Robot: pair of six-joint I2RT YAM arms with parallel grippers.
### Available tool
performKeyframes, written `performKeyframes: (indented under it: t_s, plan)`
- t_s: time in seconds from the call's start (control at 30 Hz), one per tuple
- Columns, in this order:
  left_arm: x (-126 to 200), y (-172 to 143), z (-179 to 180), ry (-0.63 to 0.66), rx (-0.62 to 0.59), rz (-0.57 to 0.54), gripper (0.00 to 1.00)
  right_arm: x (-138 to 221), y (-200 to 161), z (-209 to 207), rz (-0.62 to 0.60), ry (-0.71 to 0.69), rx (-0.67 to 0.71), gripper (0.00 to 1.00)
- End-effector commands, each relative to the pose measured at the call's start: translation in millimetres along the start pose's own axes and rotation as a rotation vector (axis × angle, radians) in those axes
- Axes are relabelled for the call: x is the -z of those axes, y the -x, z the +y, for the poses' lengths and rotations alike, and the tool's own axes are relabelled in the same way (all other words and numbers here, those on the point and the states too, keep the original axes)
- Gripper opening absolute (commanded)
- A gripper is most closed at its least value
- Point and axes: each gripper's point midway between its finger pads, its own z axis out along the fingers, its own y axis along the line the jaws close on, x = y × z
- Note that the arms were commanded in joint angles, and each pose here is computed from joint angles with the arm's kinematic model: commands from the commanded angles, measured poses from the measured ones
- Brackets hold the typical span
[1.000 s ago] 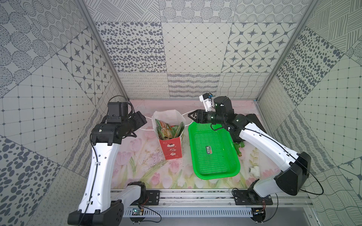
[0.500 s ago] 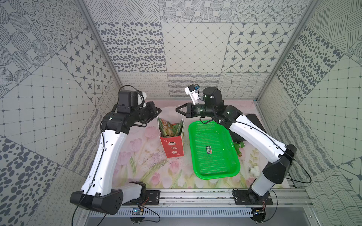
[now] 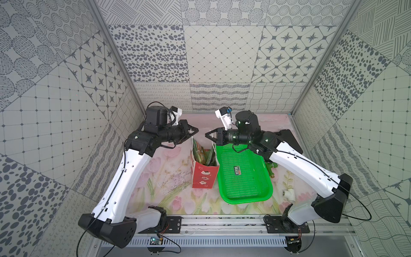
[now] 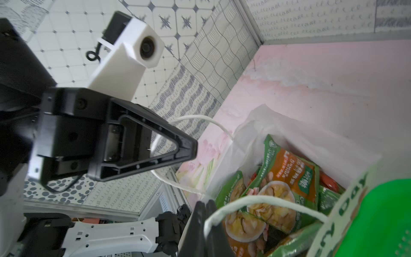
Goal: Place the condiment packets inside the bag
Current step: Adjust the paper bag at the center of the board.
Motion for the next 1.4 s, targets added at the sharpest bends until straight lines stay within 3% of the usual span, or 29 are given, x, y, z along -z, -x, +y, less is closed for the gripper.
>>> performKeyframes:
  t_s: [0.0, 0.13, 0.27, 0.47, 0.67, 0.83, 0.97, 1.07, 1.2, 1.37]
  plan:
    - [-22.3, -18.7, -0.9, -0.165, 0.03, 0.068, 0.0, 7.1, 15.4, -17.4, -0.095, -0.025, -0.004, 0.0]
    - [-18.0, -26.0, 2.9, -0.151, 0.005, 0.064, 0.04, 14.7, 16.1, -13.6, -0.099, 0.003, 0.001, 0.02]
    - [6.5, -21.5, -9.6, -0.11, -0.07, 0.002, 0.36, 24.8, 20.8, 4.3, -0.111, 0.062, 0.017, 0.26]
    - [47.4, -15.5, -3.2, 0.038, -0.144, -0.138, 0.65, 52.0, 26.8, 24.3, -0.157, 0.101, 0.043, 0.5]
    - [105.8, -11.7, 30.1, 0.273, -0.173, -0.372, 0.82, 80.6, 24.3, 12.8, -0.206, 0.034, 0.047, 0.68]
    - [141.0, -12.2, 63.1, 0.438, -0.161, -0.528, 0.87, 99.1, 19.2, -24.4, -0.248, -0.083, -0.009, 0.79]
    - [153.8, -16.3, 96.4, 0.581, -0.11, -0.579, 0.87, 107.0, 5.9, -66.8, -0.255, -0.195, -0.076, 0.79]
    - [153.6, -23.2, 127.6, 0.691, -0.054, -0.582, 0.86, 109.8, -11.7, -101.2, -0.249, -0.275, -0.132, 0.73]
    - [137.1, -37.7, 167.2, 0.75, 0.045, -0.563, 0.74, 97.4, -42.3, -136.5, -0.182, -0.338, -0.187, 0.53]
    - [93.5, -51.9, 202.2, 0.685, 0.175, -0.508, 0.55, 67.3, -64.9, -150.6, -0.116, -0.289, -0.231, 0.28]
